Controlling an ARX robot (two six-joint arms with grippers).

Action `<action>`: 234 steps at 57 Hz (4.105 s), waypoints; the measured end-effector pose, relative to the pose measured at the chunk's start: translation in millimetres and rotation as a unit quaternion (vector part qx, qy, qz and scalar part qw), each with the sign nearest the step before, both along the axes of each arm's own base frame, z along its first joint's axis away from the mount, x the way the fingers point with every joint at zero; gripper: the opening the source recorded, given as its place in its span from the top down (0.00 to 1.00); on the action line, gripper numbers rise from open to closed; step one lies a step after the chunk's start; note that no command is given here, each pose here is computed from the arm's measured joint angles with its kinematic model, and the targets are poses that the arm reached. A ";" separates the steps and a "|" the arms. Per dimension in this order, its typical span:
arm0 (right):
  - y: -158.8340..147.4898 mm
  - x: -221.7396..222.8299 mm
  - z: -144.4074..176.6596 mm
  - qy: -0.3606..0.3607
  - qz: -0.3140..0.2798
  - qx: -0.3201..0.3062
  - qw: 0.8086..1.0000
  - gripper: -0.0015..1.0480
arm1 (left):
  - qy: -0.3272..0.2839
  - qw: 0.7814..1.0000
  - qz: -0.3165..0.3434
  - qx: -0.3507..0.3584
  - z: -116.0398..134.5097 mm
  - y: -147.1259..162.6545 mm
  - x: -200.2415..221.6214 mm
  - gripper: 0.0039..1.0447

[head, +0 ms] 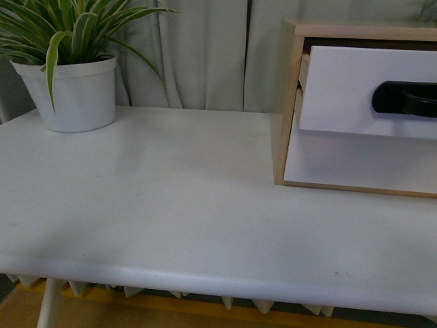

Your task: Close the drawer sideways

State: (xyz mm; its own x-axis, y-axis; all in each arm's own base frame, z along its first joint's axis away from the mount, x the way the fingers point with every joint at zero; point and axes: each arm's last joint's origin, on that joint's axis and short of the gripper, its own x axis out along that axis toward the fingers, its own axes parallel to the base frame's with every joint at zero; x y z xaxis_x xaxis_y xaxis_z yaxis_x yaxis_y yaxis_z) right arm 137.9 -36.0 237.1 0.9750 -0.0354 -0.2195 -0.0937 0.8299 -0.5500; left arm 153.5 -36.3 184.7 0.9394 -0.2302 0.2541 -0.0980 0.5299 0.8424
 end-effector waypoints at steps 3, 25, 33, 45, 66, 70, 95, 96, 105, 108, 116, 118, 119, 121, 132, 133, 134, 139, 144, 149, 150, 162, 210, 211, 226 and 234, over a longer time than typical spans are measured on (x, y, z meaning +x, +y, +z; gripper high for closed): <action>-3.0 3.8 6.0 0.003 0.006 -0.030 1.000 0.09 | -0.015 0.998 -0.020 0.050 -0.9 -4.2 9.8 0.06; -32.2 40.5 35.4 0.033 0.021 -0.037 0.999 0.09 | 0.022 0.985 -0.084 0.147 -24.6 -29.0 52.6 0.06; -39.0 51.3 39.9 0.032 0.024 -0.027 0.999 0.09 | 0.043 0.986 -0.104 0.121 -14.5 -54.9 116.2 0.06; -46.2 58.1 34.9 0.043 0.017 -0.019 0.999 0.09 | 0.036 0.985 -0.132 0.106 2.0 -63.7 138.7 0.06; -68.4 72.3 47.0 0.042 0.002 -0.018 0.999 0.09 | 0.033 0.974 -0.204 0.091 17.0 -122.7 140.3 0.06; -71.1 75.1 47.3 0.045 0.001 -0.021 0.999 0.09 | 0.033 0.972 -0.217 0.085 19.7 -136.4 139.7 0.06; -80.3 92.6 47.0 0.062 0.000 -0.033 0.997 0.09 | 0.024 0.964 -0.257 0.063 30.8 -194.1 148.1 0.06; -80.4 93.3 46.6 0.063 0.000 -0.033 0.997 0.09 | 0.024 0.964 -0.257 0.063 30.5 -195.2 149.2 0.06; -79.9 97.8 45.9 0.065 0.003 -0.034 0.997 0.09 | 0.021 0.964 -0.256 0.065 30.7 -200.0 155.9 0.06; -79.8 99.3 46.0 0.063 0.003 -0.035 0.997 0.09 | 0.021 0.964 -0.255 0.066 30.5 -200.5 157.1 0.06; -79.3 106.8 45.9 0.059 0.001 -0.042 0.997 0.09 | 0.018 0.965 -0.252 0.069 31.8 -200.7 160.7 0.06; -79.2 109.2 46.4 0.056 0.000 -0.045 0.997 0.09 | 0.017 0.965 -0.251 0.070 31.6 -200.8 161.2 0.06; -79.2 110.7 46.4 0.055 -0.001 -0.047 0.997 0.09 | 0.017 0.965 -0.251 0.070 31.7 -200.8 161.7 0.06; -78.5 113.5 46.8 0.053 -0.001 -0.051 0.997 0.09 | 0.016 0.966 -0.250 0.070 32.2 -201.2 162.5 0.06; -75.6 127.7 48.7 0.040 -0.003 -0.074 0.996 0.09 | 0.008 0.965 -0.252 0.077 33.5 -202.9 167.9 0.06; -75.1 129.0 48.7 0.039 -0.003 -0.075 0.996 0.09 | 0.007 0.965 -0.251 0.078 33.8 -203.1 168.8 0.06; -74.8 129.6 48.7 0.038 -0.003 -0.076 0.996 0.09 | 0.006 0.965 -0.251 0.079 34.0 -203.2 169.3 0.06; -72.9 134.0 48.0 0.036 -0.002 -0.079 0.996 0.09 | 0.003 0.965 -0.248 0.082 34.5 -203.8 173.5 0.06; -71.8 141.1 47.9 0.034 -0.003 -0.083 0.996 0.09 | 0.000 0.966 -0.244 0.086 34.0 -205.3 179.9 0.06; -71.7 149.0 48.3 0.028 -0.005 -0.086 0.996 0.09 | -0.003 0.967 -0.240 0.088 34.2 -208.4 188.1 0.06; -71.7 150.0 48.2 0.028 -0.006 -0.086 0.996 0.09 | -0.003 0.967 -0.240 0.089 33.9 -209.3 190.3 0.06; -73.4 169.0 48.6 0.019 -0.012 -0.081 0.996 0.09 | -0.008 0.968 -0.233 0.091 35.1 -216.6 209.2 0.06; -64.8 130.1 60.8 -0.027 -0.021 -0.023 0.999 0.09 | 0.016 0.985 -0.160 0.058 21.7 -171.8 211.9 0.06; -64.4 127.2 61.0 -0.029 -0.021 -0.022 0.999 0.09 | 0.019 0.986 -0.154 0.055 19.8 -166.6 210.1 0.06; -48.2 58.6 52.8 -0.059 -0.041 0.030 0.997 0.09 | 0.048 0.996 -0.072 -0.037 5.4 -94.2 167.2 0.06; -34.3 24.2 41.4 -0.075 -0.047 0.053 0.995 0.09 | 0.063 0.993 -0.032 -0.099 11.1 -57.9 113.8 0.06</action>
State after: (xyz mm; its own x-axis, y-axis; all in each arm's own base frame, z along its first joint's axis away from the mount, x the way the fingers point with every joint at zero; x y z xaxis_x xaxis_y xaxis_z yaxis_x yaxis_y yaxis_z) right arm 162.1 -70.3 278.5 0.9906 -0.1123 -0.0782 0.0639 0.8848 -0.4617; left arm 267.3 -94.2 195.8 0.9514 -0.2486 0.1815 0.0415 0.6880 0.7246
